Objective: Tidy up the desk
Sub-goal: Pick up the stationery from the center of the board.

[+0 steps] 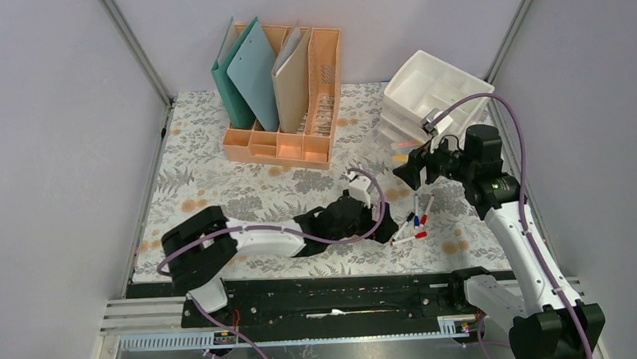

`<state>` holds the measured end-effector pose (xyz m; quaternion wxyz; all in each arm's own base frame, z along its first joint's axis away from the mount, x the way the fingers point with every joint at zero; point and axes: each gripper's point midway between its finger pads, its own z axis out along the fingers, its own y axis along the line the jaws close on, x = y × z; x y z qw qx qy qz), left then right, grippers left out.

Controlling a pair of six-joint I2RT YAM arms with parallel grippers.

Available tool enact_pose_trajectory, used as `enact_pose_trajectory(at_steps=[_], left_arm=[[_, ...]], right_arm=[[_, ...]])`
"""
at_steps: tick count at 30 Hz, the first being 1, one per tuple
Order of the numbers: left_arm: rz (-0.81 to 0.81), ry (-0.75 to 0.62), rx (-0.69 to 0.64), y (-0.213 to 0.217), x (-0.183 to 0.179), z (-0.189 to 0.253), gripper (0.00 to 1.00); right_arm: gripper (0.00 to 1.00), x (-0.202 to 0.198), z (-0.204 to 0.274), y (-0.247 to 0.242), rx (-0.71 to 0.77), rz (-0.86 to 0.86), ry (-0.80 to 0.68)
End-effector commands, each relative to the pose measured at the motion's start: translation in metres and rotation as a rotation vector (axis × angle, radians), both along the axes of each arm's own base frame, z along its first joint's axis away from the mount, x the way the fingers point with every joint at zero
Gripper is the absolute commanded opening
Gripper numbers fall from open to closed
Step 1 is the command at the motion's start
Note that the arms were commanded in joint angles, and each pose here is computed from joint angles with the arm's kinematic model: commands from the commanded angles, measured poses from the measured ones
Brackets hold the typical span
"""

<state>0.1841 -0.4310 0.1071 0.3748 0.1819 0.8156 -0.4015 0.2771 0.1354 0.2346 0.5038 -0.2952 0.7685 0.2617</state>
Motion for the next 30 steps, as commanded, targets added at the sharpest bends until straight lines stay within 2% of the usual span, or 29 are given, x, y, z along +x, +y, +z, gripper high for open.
enact_pose_trajectory(at_steps=[1,7,13,16,20,25,30], left_arm=[[0.068,-0.048,0.12,-0.007,0.015,-0.013,0.93],[0.107,-0.082,0.212,-0.019,0.031,-0.03,0.79],[0.136,-0.104,0.29,-0.026,0.044,-0.042,0.72],[0.165,-0.121,0.349,-0.023,0.052,-0.049,0.65],[0.184,-0.133,0.41,-0.017,0.057,-0.057,0.62],[0.173,-0.126,0.448,-0.013,0.055,-0.066,0.5],[0.17,-0.117,0.477,-0.008,0.052,-0.074,0.49]], right_arm=[[0.78,0.014,0.011,-0.014,0.026,-0.12,-0.04],[0.79,0.018,0.013,-0.021,0.03,-0.163,-0.044],[0.79,0.019,0.013,-0.023,0.031,-0.177,-0.044],[0.79,0.019,0.013,-0.024,0.03,-0.179,-0.043],[0.79,0.02,0.012,-0.024,0.03,-0.181,-0.042],[0.79,0.021,0.011,-0.024,0.031,-0.18,-0.037],[0.79,0.021,0.009,-0.023,0.035,-0.175,-0.03]])
